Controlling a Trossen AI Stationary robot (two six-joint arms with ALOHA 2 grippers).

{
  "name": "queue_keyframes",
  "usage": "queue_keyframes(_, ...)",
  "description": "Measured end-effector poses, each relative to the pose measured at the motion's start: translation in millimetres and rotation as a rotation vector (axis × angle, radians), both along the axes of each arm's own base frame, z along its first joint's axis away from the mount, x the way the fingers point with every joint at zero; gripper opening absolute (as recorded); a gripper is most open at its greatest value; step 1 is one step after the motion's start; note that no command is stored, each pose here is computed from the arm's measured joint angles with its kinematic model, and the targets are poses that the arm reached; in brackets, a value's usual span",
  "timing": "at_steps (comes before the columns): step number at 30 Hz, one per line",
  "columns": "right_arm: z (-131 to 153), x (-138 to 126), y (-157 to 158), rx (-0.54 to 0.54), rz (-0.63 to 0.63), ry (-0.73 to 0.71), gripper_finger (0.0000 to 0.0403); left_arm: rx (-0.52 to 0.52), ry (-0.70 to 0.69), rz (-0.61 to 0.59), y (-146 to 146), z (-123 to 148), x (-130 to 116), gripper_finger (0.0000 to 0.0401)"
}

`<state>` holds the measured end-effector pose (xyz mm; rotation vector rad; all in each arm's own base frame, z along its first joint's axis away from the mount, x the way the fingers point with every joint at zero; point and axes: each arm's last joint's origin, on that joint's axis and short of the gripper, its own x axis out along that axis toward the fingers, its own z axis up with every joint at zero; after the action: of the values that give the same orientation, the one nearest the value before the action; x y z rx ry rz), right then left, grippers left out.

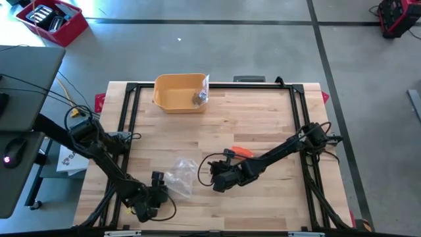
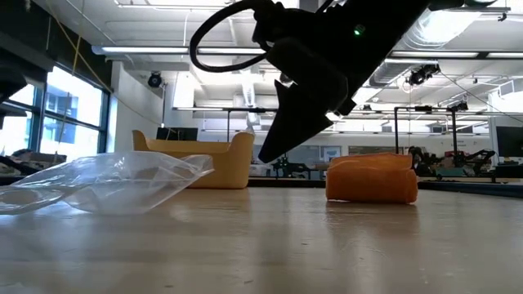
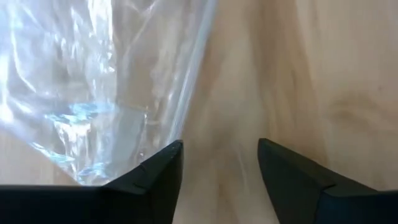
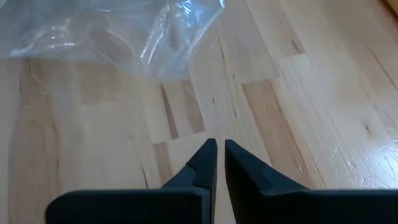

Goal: Roll bandage
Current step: Open the transparent zip bag

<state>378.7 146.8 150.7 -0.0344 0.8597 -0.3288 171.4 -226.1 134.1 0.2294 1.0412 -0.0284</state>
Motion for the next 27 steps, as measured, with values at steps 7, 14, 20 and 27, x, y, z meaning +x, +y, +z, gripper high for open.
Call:
queue_keyframes(7,0.5,0.7,0.3,0.004,0.000,-0.009,0.0021,0.106,-0.139,-0.083,-6.1,2.9,-0.3,0.0179)
queue_keyframes(14,0.5,0.8,0.4,0.005,0.000,-0.010,0.0021,0.272,-0.157,-0.101,-0.3,-14.9,4.3,0.0183)
queue_keyframes(20,0.6,-0.6,4.1,0.004,0.010,-0.010,0.0021,0.241,-0.158,-0.005,0.4,-28.3,10.5,0.0151)
queue_keyframes(27,0.9,-1.5,6.2,0.008,0.013,-0.012,0.0021,0.148,-0.183,0.105,-3.9,-25.2,15.0,0.0043)
